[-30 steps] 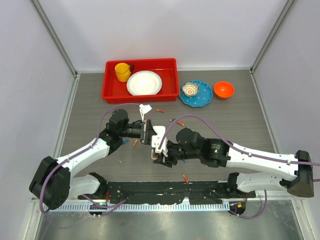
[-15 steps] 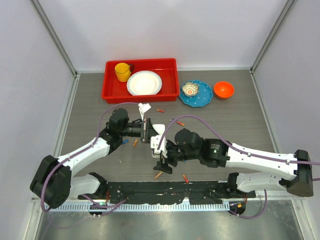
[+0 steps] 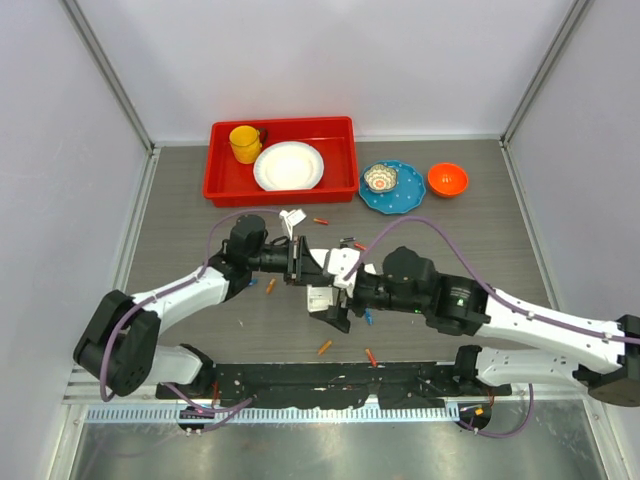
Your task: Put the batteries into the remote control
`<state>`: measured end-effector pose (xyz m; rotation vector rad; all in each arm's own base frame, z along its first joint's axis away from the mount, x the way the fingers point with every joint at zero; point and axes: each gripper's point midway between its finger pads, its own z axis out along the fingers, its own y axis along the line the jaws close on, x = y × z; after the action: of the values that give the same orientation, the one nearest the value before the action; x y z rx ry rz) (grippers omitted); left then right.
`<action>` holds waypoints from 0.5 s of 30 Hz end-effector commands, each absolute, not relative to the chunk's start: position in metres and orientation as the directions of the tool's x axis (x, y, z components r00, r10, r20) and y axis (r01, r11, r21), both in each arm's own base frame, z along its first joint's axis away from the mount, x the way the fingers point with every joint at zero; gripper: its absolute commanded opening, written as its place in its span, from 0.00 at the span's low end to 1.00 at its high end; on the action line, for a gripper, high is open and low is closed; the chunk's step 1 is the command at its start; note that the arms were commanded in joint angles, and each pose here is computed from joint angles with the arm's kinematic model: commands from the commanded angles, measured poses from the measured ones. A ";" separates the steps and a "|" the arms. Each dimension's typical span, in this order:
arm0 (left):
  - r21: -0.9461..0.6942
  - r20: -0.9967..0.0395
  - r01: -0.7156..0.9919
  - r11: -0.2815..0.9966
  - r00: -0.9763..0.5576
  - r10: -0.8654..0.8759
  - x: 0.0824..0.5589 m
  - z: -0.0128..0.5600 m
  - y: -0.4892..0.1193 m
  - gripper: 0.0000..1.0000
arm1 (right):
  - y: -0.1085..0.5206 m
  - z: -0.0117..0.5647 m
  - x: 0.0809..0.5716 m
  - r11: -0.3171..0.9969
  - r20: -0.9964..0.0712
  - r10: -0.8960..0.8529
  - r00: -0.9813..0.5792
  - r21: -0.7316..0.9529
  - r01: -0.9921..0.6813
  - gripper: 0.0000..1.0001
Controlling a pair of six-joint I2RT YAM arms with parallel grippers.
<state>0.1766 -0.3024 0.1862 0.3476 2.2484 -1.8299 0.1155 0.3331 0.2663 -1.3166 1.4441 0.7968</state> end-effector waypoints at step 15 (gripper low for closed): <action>-0.888 -0.444 0.349 0.301 -0.820 -0.360 0.239 0.220 -0.230 0.00 | 0.253 0.238 0.243 0.828 -0.956 -0.079 -0.283 0.095 -0.552 1.00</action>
<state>0.2341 -0.2509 0.1950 0.0096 2.1079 -1.5953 0.2294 0.2639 0.2682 -0.5851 1.7276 0.5211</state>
